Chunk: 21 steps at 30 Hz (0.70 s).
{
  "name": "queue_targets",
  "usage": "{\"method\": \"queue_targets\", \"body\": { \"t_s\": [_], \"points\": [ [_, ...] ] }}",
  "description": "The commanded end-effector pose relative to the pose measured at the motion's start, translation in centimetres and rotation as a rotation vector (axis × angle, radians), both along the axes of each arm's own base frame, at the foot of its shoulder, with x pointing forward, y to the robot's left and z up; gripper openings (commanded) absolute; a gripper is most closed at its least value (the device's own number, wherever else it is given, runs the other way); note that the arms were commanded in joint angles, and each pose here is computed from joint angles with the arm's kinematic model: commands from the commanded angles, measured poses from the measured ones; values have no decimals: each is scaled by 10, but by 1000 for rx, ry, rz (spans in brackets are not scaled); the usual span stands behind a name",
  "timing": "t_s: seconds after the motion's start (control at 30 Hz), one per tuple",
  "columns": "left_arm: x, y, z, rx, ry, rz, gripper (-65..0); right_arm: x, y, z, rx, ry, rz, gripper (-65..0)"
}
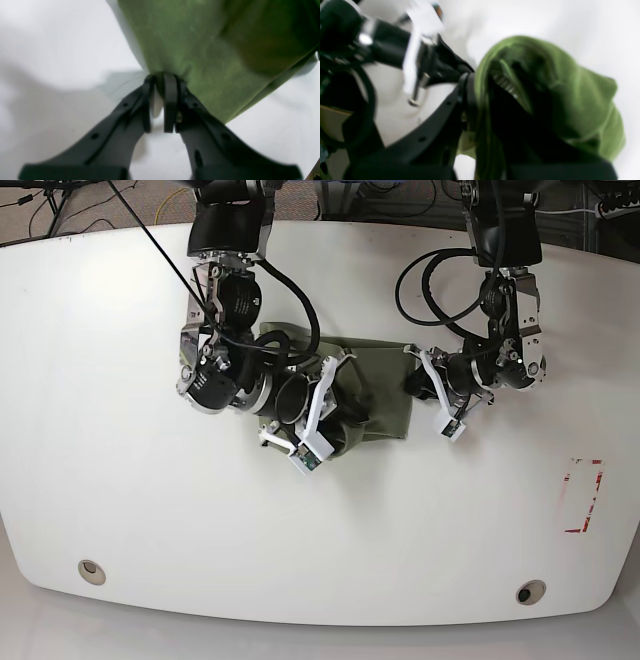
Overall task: Layout the t-shirt on the table in an organized manner, then fold the t-shirt properly
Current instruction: 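Fold the right gripper's end over onto the bundle and press down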
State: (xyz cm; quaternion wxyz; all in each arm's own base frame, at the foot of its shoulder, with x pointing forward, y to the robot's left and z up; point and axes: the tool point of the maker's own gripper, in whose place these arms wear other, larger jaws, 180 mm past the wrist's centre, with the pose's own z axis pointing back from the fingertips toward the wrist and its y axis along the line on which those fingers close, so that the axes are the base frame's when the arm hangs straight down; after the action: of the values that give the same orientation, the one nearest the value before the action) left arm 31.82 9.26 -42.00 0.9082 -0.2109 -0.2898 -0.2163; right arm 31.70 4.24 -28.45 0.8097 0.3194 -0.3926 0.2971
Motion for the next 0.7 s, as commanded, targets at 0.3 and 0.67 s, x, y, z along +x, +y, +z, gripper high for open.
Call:
{"method": "queue_targets", "body": {
  "t_s": [0.3, 0.67],
  "points": [
    [2, 4, 1, 31, 1, -9, -600, 23, 10, 15, 54, -32, 19, -633],
    [2, 4, 1, 30, 0, -9, -600, 16, 31, 21, 38, -56, 93, -236]
  ]
}}
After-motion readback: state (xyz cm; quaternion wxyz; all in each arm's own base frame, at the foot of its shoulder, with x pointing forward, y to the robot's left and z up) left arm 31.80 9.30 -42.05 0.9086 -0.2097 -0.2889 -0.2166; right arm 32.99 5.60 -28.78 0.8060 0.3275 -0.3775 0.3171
